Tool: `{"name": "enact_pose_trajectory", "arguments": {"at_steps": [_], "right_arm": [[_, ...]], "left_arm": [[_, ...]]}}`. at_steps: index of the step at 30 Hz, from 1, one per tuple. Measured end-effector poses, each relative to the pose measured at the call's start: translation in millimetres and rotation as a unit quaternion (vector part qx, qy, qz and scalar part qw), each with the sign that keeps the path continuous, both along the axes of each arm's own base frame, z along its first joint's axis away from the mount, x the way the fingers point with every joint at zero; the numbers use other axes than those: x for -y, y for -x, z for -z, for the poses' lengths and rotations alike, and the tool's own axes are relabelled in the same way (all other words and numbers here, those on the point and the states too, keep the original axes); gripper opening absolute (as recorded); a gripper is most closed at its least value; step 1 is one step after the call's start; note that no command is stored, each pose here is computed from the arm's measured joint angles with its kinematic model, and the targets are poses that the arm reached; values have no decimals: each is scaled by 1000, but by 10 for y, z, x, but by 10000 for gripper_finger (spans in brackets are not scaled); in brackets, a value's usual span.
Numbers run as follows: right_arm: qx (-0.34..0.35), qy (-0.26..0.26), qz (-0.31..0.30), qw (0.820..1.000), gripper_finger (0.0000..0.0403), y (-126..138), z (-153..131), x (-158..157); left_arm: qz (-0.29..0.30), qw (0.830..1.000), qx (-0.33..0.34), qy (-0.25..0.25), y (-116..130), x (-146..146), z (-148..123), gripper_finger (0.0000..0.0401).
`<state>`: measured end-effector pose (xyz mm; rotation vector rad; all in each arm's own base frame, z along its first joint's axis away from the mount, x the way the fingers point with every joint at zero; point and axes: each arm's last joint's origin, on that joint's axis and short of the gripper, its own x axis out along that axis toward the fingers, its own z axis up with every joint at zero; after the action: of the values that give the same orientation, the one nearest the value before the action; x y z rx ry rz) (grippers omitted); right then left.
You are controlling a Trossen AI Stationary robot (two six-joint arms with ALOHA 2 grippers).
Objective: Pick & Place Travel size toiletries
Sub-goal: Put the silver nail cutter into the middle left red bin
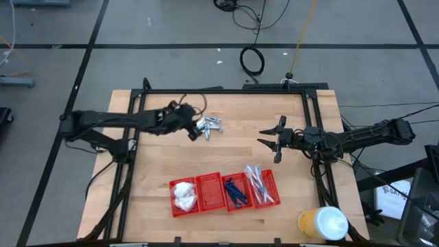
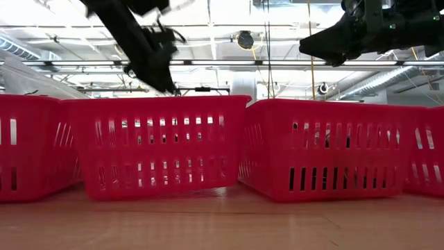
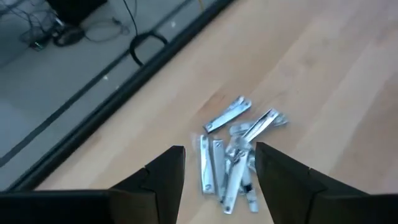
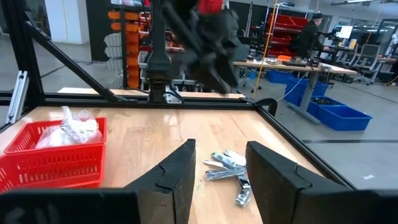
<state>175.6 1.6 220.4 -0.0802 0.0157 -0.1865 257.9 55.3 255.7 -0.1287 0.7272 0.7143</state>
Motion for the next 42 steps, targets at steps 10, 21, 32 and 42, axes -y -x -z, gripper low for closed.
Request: {"name": "enact_pose_trajectory", "arguments": {"at_steps": [10,21,32,42], "right_arm": [[2,-9,2,1000,130,0,0,2],[4,-20,3,1000,130,0,0,3],[4,-19,3,1000,130,0,0,5],[4,-20,2,1000,130,0,0,4]], "left_arm": [[-49,995,-61,66,-305,-692,763,166],[-44,981,-82,173,-265,-876,1080,156],[-49,970,-139,195,-226,-828,1235,156],[-31,966,-169,194,-210,-813,1274,143]]}}
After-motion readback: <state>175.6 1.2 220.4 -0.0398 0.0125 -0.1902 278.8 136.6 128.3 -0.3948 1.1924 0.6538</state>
